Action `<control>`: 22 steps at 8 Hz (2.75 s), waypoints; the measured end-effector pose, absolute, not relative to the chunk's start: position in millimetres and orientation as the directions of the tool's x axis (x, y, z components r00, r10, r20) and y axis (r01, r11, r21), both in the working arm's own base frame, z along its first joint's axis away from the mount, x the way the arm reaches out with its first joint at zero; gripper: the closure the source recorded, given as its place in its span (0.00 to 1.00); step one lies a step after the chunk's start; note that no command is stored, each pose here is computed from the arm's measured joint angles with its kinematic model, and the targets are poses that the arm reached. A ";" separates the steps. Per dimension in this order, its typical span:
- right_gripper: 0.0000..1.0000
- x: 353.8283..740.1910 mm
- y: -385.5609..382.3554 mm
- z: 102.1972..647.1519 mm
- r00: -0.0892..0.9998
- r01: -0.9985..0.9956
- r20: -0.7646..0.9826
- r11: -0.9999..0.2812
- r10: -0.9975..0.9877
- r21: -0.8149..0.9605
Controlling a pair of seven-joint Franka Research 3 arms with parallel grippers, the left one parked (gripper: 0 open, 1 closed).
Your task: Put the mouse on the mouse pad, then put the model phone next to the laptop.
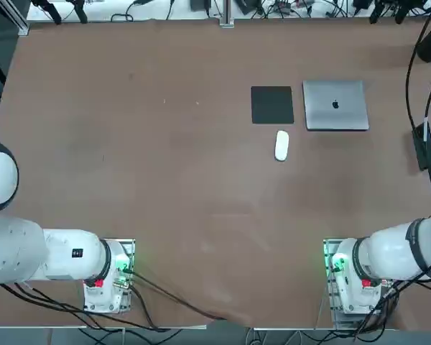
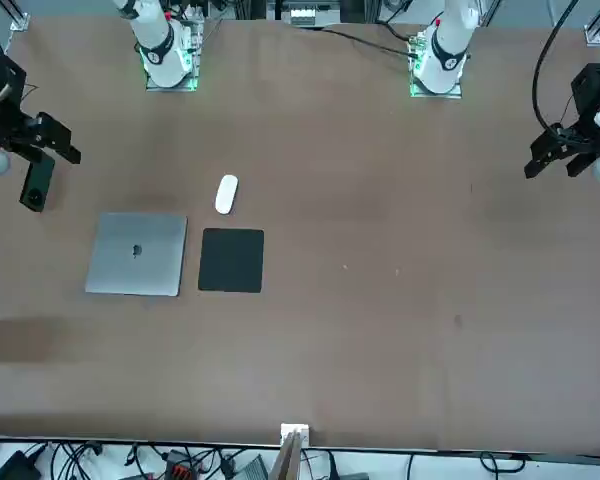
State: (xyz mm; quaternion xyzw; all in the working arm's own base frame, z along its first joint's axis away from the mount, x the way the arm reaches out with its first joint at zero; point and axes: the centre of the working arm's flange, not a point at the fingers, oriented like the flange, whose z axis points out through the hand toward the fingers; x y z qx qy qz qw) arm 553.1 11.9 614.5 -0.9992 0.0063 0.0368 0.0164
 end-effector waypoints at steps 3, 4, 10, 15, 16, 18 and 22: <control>0.00 544.6 12.7 608.0 0.989 -0.008 -0.151 -0.999 -0.004 -0.031; 0.00 538.6 14.6 597.1 0.974 -0.005 -0.228 -1.000 0.002 -0.030; 0.00 558.5 123.0 385.7 0.816 0.058 -0.565 -0.990 0.122 -0.129; 0.00 498.9 239.2 273.1 0.927 -0.193 -0.331 -0.981 -0.177 -0.015; 0.00 483.2 240.1 260.8 0.935 -0.218 -0.290 -0.976 -0.204 -0.017; 0.00 461.9 228.5 244.8 0.943 -0.265 -0.218 -0.964 -0.252 -0.032; 0.00 444.3 237.3 229.8 0.941 -0.309 -0.157 -0.950 -0.299 -0.044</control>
